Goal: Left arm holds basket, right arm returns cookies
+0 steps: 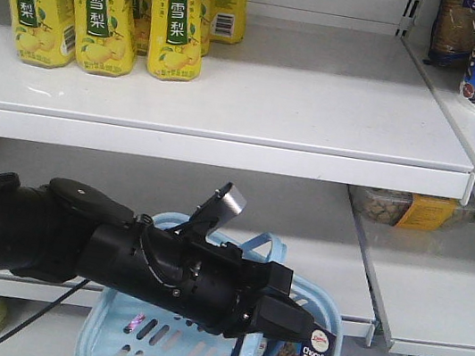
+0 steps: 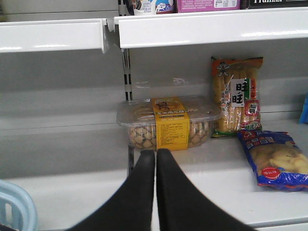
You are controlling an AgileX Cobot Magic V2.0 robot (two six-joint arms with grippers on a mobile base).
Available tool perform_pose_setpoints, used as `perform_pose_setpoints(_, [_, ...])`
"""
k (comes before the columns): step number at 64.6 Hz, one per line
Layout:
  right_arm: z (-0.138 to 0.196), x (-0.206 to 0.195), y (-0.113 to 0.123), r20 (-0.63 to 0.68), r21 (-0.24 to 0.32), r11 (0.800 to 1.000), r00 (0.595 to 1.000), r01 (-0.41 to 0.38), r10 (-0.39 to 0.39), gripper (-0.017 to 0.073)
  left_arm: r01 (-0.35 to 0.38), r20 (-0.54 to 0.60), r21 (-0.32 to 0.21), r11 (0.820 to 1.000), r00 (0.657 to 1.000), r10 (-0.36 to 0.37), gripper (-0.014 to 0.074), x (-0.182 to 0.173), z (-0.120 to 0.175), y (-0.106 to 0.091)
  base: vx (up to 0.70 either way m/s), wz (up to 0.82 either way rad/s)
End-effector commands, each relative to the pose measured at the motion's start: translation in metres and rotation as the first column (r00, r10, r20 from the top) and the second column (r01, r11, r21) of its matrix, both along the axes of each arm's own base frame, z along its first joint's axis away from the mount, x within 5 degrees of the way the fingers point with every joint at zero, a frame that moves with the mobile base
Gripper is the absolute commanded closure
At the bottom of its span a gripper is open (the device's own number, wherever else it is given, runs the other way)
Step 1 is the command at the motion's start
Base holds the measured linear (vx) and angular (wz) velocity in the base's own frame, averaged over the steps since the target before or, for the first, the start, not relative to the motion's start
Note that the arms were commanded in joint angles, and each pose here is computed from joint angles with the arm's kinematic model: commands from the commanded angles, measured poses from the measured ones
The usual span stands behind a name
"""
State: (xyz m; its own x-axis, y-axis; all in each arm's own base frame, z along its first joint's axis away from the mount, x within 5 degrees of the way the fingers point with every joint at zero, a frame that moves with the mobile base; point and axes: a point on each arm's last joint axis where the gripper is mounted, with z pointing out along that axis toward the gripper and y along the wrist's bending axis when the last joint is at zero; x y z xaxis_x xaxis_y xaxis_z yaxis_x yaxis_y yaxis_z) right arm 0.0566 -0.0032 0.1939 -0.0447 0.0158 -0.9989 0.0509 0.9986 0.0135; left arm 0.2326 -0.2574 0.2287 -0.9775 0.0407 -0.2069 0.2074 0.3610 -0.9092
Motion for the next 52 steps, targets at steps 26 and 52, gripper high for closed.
perform_pose_setpoints(26, [0.006, -0.0007, 0.0002, 0.08, -0.005, 1.0, 0.997, 0.0, 0.0, 0.0567, -0.01, 0.006, -0.142, 0.99, 1.0, 0.011, 0.06, -0.0028, 0.033, -0.001, 0.03, 0.0])
perform_pose_setpoints(52, [0.006, -0.0007, 0.0002, 0.08, -0.005, 1.0, 0.997, 0.0, 0.0, 0.0567, -0.01, 0.006, -0.142, 0.99, 1.0, 0.011, 0.06, -0.0028, 0.033, -0.001, 0.01, 0.02])
